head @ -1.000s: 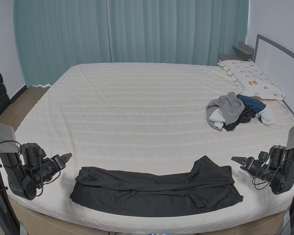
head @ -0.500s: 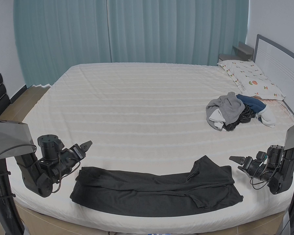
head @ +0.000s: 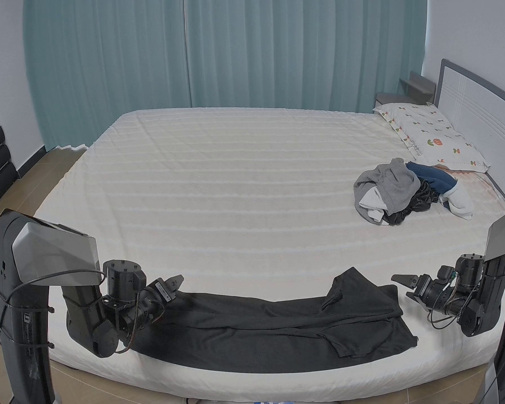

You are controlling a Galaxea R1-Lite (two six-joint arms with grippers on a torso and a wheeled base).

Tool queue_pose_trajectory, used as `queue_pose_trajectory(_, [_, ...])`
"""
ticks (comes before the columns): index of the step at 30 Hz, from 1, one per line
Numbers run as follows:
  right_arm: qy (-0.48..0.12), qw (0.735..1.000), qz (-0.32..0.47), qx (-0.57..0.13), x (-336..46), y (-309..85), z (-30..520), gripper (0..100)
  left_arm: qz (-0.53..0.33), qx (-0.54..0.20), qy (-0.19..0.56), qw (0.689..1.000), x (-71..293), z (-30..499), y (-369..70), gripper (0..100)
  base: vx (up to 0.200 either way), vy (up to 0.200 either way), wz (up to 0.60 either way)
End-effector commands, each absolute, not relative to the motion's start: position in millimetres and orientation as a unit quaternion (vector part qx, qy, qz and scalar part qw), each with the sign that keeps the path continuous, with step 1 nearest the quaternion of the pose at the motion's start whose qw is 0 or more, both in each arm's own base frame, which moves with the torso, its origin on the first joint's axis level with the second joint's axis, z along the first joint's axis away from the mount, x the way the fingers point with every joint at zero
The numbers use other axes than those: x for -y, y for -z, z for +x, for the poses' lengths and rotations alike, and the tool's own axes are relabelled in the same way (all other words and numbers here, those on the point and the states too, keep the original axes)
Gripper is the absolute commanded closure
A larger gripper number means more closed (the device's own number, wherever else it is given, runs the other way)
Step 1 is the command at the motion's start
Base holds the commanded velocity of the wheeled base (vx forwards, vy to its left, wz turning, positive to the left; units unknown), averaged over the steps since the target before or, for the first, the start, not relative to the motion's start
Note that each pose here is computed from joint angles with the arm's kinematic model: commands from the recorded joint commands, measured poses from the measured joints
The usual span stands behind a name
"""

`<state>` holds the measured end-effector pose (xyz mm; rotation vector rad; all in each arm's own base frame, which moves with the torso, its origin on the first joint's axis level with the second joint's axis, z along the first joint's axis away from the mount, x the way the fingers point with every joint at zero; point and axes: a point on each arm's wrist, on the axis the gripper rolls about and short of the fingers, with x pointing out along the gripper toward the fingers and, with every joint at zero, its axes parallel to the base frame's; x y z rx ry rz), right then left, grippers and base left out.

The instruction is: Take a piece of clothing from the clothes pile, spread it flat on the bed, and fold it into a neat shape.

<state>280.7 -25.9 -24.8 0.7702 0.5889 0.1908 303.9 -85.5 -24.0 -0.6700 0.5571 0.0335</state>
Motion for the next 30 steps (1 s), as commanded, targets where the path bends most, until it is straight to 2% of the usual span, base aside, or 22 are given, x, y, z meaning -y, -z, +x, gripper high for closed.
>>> queue_pose_trajectory(1, [-0.093, 0.88, 0.369, -0.284, 25.1, 25.9, 279.8, 0, -0.316, -0.306, -0.055, 0.896, 68.4, 288.0, 38.5, 0, 0.0, 0.0, 0.0])
queue_pose_trajectory(10, [-0.094, 0.879, 0.369, -0.287, 23.2, 25.9, 278.2, 0, -0.331, -0.324, -0.102, 0.88, 48.8, 266.8, 38.3, 0, 0.0, 0.0, 0.0])
queue_pose_trajectory(15, [-0.095, 0.879, 0.368, -0.287, 22.7, 25.6, 277.9, 0, -0.336, -0.294, -0.121, 0.886, 40.8, 269.1, 27.4, 0, 0.0, 0.0, 0.0])
queue_pose_trajectory(23, [-0.095, 0.879, 0.368, -0.287, 22.6, 24.6, 277.0, 0, -0.354, -0.229, -0.097, 0.902, 37.2, 289.8, -7.4, 0, 0.0, 0.0, 0.0])
queue_pose_trajectory(30, [-0.096, 0.879, 0.367, -0.289, 21.4, 26.1, 277.6, 0, -0.35, -0.292, -0.073, 0.887, 44.4, 325.6, -6.5, 0, 0.0, 0.0, 0.0])
